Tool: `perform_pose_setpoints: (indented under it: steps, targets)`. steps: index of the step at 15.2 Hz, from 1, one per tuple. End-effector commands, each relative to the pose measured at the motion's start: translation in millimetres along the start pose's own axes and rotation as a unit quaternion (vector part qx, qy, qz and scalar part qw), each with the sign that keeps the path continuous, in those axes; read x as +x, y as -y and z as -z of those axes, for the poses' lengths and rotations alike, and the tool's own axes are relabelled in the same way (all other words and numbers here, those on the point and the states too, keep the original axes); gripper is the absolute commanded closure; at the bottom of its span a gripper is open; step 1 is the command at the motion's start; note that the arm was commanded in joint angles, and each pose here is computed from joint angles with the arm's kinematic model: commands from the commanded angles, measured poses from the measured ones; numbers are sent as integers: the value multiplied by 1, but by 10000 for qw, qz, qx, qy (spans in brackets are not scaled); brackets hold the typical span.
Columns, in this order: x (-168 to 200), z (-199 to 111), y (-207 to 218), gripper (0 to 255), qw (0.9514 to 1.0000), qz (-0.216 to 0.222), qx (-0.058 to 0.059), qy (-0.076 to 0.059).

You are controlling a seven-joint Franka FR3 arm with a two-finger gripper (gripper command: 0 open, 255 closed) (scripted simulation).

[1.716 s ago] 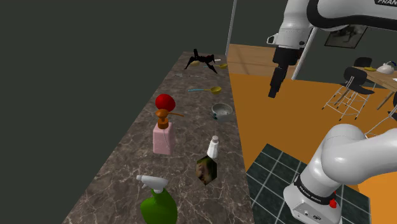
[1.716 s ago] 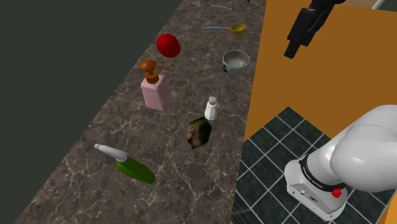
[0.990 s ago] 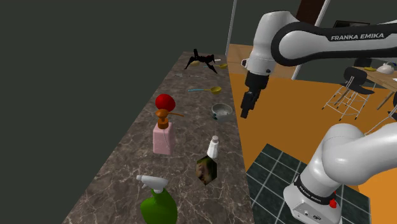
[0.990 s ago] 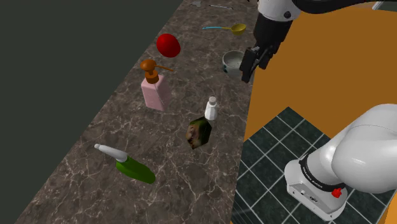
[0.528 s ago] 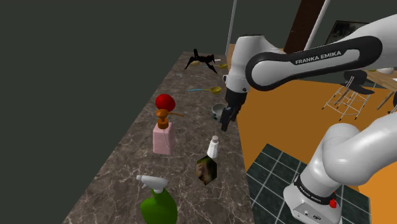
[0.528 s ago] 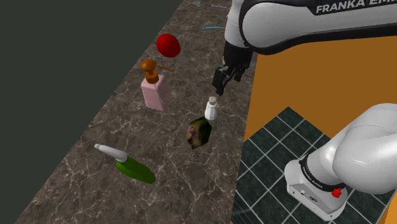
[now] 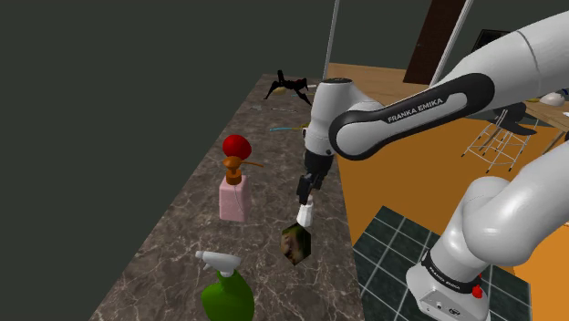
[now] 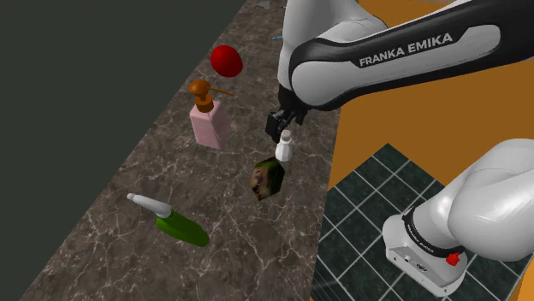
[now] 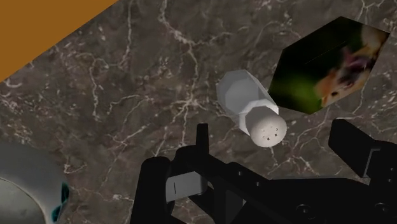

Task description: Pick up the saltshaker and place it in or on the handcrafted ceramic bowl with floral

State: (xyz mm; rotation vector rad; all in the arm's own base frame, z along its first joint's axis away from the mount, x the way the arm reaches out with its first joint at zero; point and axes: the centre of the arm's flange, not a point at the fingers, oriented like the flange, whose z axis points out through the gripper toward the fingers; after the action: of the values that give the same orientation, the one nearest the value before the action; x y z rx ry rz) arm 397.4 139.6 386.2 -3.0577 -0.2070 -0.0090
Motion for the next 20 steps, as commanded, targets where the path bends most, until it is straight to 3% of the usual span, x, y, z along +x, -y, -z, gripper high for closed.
perform_pose_setpoints:
  steps: [1, 4, 11, 12, 20]
  targets:
    - [0, -10, -1, 0, 10000, 0, 0, -6]
    - [0, -24, -1, 0, 10000, 0, 0, -6]
    - [0, -24, -1, 0, 10000, 0, 0, -6]
    - [0, -24, -1, 255, 10000, 0, 0, -6]
    - [0, -24, -1, 255, 10000, 0, 0, -6]
